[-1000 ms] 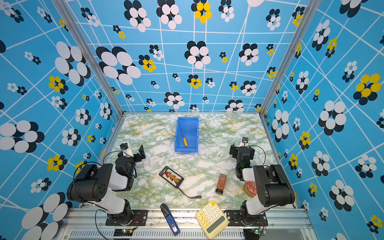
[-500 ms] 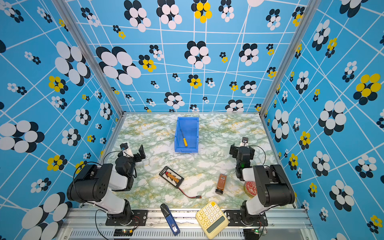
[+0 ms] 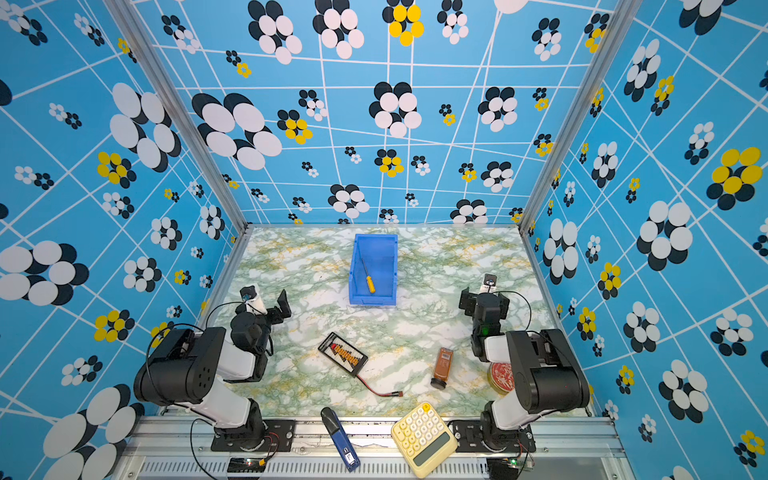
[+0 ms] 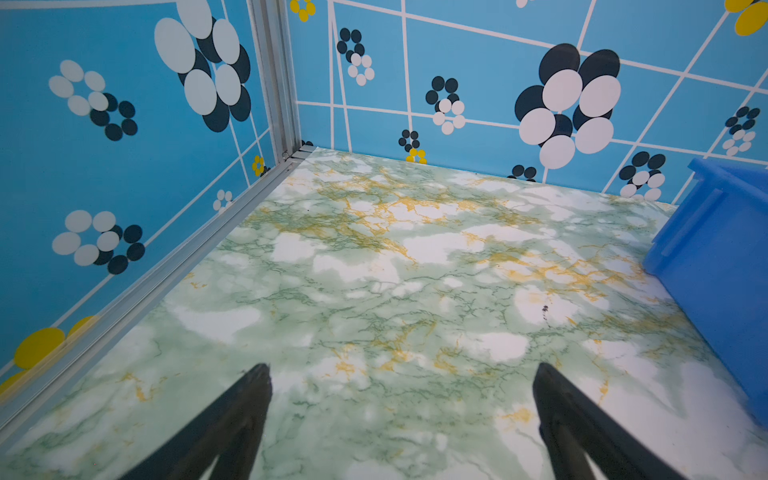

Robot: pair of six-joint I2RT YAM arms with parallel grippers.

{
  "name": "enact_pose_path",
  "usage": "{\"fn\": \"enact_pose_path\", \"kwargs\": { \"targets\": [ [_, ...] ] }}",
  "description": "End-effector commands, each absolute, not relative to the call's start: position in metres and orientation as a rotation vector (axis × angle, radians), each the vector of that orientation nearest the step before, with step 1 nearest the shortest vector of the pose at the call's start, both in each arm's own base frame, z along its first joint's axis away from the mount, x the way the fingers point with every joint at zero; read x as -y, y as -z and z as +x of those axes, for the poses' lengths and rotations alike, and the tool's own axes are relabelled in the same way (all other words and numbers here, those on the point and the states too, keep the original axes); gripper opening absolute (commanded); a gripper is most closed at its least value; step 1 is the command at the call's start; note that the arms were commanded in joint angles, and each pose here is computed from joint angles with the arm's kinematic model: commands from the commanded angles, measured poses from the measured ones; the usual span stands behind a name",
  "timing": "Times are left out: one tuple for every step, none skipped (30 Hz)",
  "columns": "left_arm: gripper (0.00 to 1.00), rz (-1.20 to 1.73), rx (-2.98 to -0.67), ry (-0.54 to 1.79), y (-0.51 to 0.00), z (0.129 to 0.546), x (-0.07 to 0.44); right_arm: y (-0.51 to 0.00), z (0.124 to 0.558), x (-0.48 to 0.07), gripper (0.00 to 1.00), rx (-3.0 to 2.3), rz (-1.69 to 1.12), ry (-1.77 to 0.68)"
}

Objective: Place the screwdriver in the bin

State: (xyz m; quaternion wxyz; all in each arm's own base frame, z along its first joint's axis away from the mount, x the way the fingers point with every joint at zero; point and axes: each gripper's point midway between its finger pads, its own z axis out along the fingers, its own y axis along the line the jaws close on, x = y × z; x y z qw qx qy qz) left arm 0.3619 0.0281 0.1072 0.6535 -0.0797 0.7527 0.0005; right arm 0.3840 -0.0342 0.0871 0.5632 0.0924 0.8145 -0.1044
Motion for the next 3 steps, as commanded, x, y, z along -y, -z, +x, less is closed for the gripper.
{"fn": "enact_pose_path", "kwargs": {
  "targets": [
    [0.99, -0.198, -1.695, -0.008, -0.1081, 0.3586, -0.0306, -0.0959, 0.3897, 0.0346, 0.99, -1.889, 0.220, 0.237],
    [0.99, -0.198, -1.697, -0.008, -0.1077, 0.3585, -0.0305, -0.0959, 0.3898, 0.0345, 0.99, -1.889, 0.220, 0.236],
    [0.99, -0.199, -1.696, -0.007, -0.1080, 0.3586, -0.0304, -0.0965, 0.3899, 0.0343, 0.99, -1.887, 0.220, 0.236]
  ]
}}
